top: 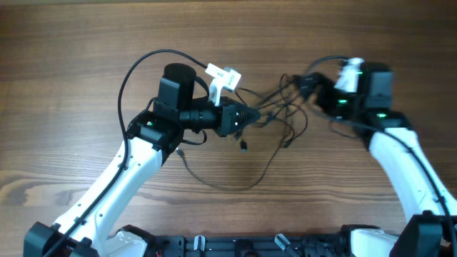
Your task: Untangle cables
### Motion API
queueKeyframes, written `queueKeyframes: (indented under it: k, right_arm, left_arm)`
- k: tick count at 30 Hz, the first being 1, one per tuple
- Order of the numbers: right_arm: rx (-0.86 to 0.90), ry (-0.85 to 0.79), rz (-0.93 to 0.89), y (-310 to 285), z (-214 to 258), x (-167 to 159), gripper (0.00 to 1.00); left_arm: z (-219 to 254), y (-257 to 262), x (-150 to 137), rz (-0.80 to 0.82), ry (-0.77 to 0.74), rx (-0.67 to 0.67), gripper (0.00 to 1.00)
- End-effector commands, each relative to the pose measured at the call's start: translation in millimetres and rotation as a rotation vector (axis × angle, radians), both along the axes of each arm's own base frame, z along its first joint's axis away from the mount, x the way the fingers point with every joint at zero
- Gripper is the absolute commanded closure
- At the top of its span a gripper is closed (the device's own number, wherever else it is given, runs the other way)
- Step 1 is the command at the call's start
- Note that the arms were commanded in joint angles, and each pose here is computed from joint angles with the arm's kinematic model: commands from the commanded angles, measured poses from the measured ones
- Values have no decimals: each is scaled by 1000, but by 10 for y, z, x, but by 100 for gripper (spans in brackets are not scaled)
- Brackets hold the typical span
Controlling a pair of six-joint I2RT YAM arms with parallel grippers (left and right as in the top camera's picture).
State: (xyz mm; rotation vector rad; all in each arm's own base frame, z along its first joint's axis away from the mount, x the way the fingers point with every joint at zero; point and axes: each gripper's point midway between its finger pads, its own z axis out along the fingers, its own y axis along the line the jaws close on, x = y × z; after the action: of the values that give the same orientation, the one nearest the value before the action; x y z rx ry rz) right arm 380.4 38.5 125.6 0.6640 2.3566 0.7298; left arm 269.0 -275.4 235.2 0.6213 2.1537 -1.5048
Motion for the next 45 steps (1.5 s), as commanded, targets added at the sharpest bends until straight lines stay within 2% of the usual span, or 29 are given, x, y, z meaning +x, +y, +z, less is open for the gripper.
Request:
queueKeyframes:
  k: [1,2,4,8,11,17,20,23,26,27,31,36,38,39,40,42,43,45]
  right_arm:
    - [-69,58,-298,-867,-155,18,0]
    - [-49,43,-252,-803,-130,29,0]
    - [-21,6,-162,-663,-71,57,0]
    - [1,-52,-8,-412,15,71,0]
    - [-19,-87,101,-238,40,57,0]
    - [-151,-94,28,-359,0,159,0]
    - [-236,-131,-47,-550,56,268,0]
    - [-372,-101,-172,-870,24,279,0]
    - [-492,-39,-279,-1155,-97,231,0]
    - [-523,-14,-304,-1231,-160,214,0]
    - [-592,71,-328,-1428,-478,193,0]
    - [-588,194,-302,-1474,-1014,133,0]
    - [-552,219,-240,-1372,-1216,138,8]
    - [-521,212,-180,-1274,-1283,165,17]
    - [-489,191,-109,-1160,-1324,204,29]
    - [-415,134,24,-911,-1325,267,70]
    - [-371,111,59,-801,-1301,291,84]
    - [-304,70,116,-607,-1228,324,95]
  left_arm:
    - [215,52,-52,-17,-70,-33,69]
    - [171,71,35,35,-76,-4,65]
    - [87,124,199,131,-100,56,66]
    - [-61,275,477,341,-60,148,81]
    - [-167,395,589,458,-21,203,80]
    - [-242,442,582,476,-2,236,59]
    - [-299,455,553,473,20,254,49]
    - [-362,473,545,477,37,274,35]
    - [-437,501,539,484,54,300,18]
    - [-461,506,530,483,62,307,2]
    - [-541,518,505,479,89,329,0]
    - [-574,527,485,477,102,340,0]
    - [-574,527,485,477,102,340,0]
    - [-574,526,484,476,103,340,0]
    - [-574,526,484,476,103,340,0]
    - [-574,526,484,476,103,340,0]
    - [-574,527,485,477,102,340,0]
    - [-574,526,484,476,103,340,0]
